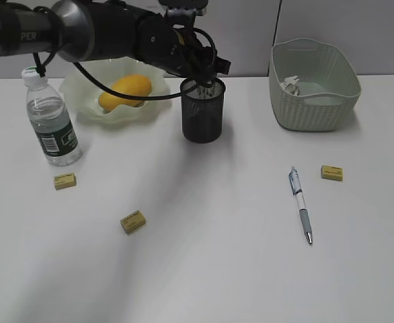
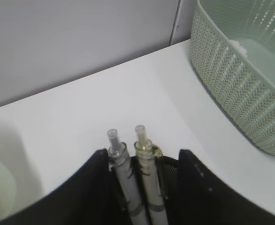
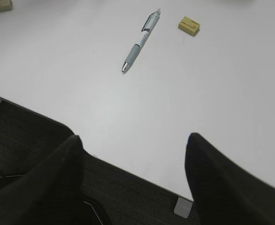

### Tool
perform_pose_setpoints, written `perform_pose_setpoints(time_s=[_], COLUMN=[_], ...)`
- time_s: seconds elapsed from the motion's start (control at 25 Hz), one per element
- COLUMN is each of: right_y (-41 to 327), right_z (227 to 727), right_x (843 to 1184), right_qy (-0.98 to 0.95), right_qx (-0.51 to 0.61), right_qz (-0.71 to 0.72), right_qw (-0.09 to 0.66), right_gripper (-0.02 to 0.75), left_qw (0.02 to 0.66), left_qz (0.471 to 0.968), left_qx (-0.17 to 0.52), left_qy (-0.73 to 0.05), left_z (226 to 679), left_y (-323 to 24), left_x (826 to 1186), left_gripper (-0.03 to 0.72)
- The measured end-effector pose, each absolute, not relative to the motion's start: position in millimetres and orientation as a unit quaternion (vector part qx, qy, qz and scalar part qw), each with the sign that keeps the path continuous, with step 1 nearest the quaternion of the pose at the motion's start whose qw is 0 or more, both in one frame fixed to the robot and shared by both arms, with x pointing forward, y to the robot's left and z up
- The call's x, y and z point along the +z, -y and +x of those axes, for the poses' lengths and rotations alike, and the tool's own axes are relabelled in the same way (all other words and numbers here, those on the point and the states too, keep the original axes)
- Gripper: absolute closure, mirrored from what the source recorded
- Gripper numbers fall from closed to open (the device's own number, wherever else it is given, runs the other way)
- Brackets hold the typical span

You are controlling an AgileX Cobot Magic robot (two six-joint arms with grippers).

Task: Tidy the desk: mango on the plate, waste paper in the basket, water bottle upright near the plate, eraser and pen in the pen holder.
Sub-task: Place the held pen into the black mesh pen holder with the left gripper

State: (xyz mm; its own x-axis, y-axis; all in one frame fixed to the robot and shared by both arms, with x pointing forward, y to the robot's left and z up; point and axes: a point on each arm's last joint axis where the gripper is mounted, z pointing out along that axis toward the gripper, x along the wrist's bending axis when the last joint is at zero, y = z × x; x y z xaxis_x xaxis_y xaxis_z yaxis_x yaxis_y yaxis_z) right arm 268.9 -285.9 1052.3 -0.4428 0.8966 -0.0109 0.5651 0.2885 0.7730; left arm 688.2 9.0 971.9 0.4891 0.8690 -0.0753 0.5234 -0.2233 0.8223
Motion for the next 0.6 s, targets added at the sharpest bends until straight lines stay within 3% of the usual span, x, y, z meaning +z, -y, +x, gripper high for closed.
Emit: perform_pose_setpoints(time_s=[0.24, 0.6], right_y=[285.9, 285.9], right_z=[268.9, 268.9], right_x=[1052.3, 1052.3], right_qy=[-0.769, -0.769], right_qx=[0.361, 0.361], right_qz=[0.475, 0.475], right_qw=[0.23, 0.23], right_gripper=[0.205, 0.205], left_qw=[0.413, 0.373], left_qz=[0.757, 0.773], left_qx=[0.204, 0.189], left_qy=[-0.464, -0.477], left_z=[684.7, 665.1], left_y=[-11.4, -25.2], left_x=[983.2, 1027.5], left_gripper=[0.298, 0.295])
